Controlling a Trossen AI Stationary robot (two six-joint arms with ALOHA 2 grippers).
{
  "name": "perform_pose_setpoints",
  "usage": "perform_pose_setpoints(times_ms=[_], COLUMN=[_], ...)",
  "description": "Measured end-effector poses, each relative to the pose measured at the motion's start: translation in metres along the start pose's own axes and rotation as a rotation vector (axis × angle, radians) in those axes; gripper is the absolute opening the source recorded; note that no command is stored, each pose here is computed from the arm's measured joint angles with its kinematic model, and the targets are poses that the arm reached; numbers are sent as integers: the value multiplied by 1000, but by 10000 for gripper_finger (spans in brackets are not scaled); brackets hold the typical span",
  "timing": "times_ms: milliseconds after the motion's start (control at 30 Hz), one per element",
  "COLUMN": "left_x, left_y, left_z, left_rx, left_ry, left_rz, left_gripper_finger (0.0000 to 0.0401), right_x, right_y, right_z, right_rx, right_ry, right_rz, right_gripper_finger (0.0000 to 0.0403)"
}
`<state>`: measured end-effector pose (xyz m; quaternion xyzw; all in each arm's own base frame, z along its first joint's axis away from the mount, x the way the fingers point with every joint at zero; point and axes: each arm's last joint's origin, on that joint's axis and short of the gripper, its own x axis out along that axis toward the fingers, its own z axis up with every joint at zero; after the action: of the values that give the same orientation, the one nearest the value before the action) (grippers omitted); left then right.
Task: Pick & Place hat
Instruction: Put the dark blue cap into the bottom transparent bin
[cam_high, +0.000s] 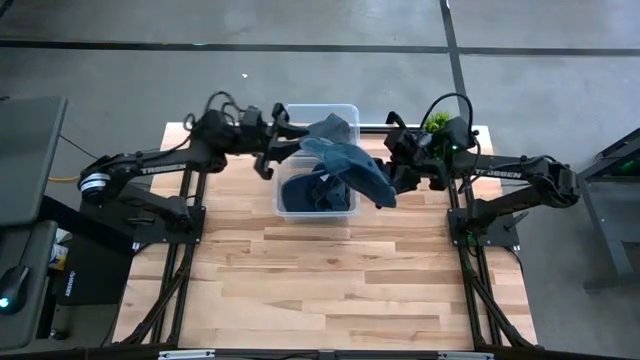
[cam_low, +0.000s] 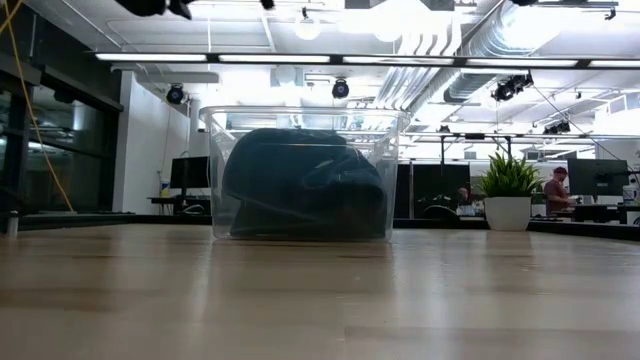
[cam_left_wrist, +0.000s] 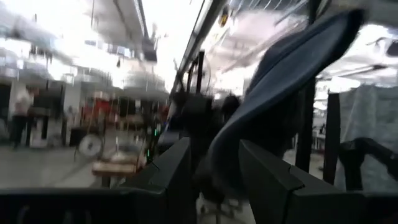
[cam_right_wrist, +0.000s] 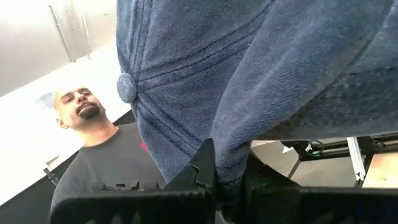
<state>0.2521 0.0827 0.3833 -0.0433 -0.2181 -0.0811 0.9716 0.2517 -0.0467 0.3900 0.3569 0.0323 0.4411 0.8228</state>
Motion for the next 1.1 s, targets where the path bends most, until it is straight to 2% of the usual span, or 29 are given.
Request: perform_pose_setpoints(times_ms=[133, 267, 600, 867, 1100], left_x=[15, 22, 27, 36, 38], left_y=[9, 10, 13, 7, 0], left_z=[-10, -5, -4, -16, -16], left_rx=[-28, -14, -15, -35, -42], left_ry=[60, 48, 47, 51, 48], left_rz=[-14, -58, -62, -89, -122], left_gripper_finger=[136, 136, 136, 136, 136], right_x=[1, 1, 1, -1, -1], right_y=[3, 4, 6, 7, 8], right_z=[0, 0, -1, -1, -1], right_rx=[-11, -8, -19, -29, -47], right_ry=[6, 10, 45, 69, 87], right_rz=[21, 30, 45, 48, 56], right_gripper_finger=[7, 7, 7, 7, 7])
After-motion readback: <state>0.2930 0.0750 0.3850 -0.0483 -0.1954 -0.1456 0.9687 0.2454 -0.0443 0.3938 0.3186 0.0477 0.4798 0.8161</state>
